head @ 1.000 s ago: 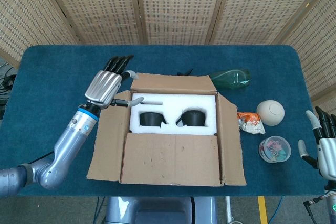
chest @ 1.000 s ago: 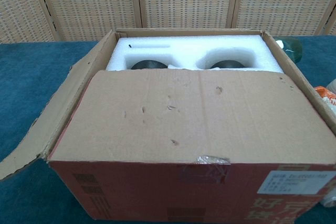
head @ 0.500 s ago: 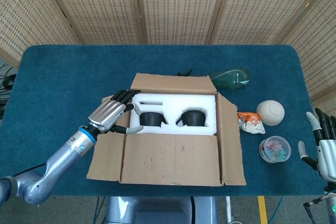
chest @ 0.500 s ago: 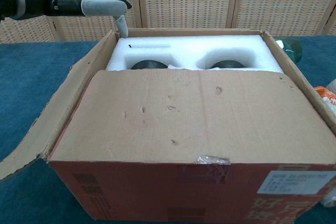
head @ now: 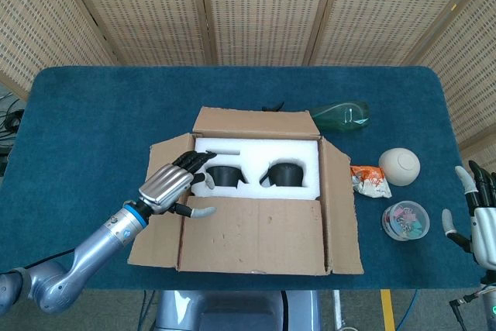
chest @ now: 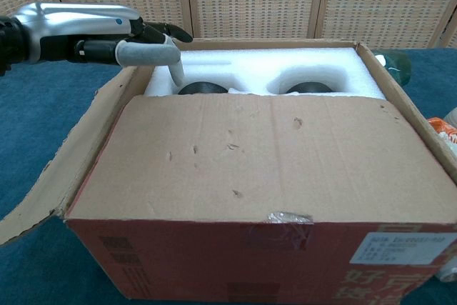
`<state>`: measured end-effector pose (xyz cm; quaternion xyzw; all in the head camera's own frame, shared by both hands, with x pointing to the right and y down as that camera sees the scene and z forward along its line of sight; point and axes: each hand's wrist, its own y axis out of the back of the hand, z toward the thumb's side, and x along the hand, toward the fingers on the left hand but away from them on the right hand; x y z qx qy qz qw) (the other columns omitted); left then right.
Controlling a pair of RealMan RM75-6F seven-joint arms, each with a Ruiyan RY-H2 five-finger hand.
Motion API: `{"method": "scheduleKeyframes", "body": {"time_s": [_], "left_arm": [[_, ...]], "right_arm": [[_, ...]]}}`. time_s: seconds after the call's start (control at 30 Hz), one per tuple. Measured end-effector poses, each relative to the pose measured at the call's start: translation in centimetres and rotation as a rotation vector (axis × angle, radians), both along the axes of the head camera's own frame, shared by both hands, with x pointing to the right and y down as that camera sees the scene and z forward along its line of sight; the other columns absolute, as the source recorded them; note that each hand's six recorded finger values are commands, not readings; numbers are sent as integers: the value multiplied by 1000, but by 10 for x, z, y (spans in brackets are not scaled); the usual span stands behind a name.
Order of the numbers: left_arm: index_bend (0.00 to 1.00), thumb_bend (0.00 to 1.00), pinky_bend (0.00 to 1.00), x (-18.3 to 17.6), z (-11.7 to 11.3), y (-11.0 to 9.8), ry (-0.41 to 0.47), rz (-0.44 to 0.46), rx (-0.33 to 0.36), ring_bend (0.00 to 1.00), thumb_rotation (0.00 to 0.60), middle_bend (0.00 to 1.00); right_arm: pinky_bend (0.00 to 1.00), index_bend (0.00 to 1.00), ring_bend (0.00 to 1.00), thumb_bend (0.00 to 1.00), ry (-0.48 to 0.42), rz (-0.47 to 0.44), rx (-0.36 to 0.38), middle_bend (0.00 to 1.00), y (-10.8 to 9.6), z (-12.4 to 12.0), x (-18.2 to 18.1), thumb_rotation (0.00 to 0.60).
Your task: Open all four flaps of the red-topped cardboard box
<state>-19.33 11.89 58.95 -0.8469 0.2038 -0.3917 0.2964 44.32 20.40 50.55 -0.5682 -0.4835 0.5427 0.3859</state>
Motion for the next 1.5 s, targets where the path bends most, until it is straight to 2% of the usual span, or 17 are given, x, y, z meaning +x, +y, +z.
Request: {"method": "scheduleKeyframes", "body": {"time_s": [0.47,0.73,1.03,1.5], "left_arm": [[377,125,0,9,3,10,-45,60,56,0,84,0],[422,125,0,18,3,16,-63,94,53,0,85,0],[423,130,0,21,-1,17,-12,45,-12,0,84,0],[421,142,0,7,-28,5,218,-129,-195,0,84,0]], "right_arm": [[0,25,0,517,-1,13,7,11,2,-2,7,600],[0,25,0,517,0,20,15,11,3,-4,11,600],[0,25,0,517,-1,22,19,11,2,-4,12,600],[0,25,0,517,5,9,14,11,-2,-1,5,600]]}}
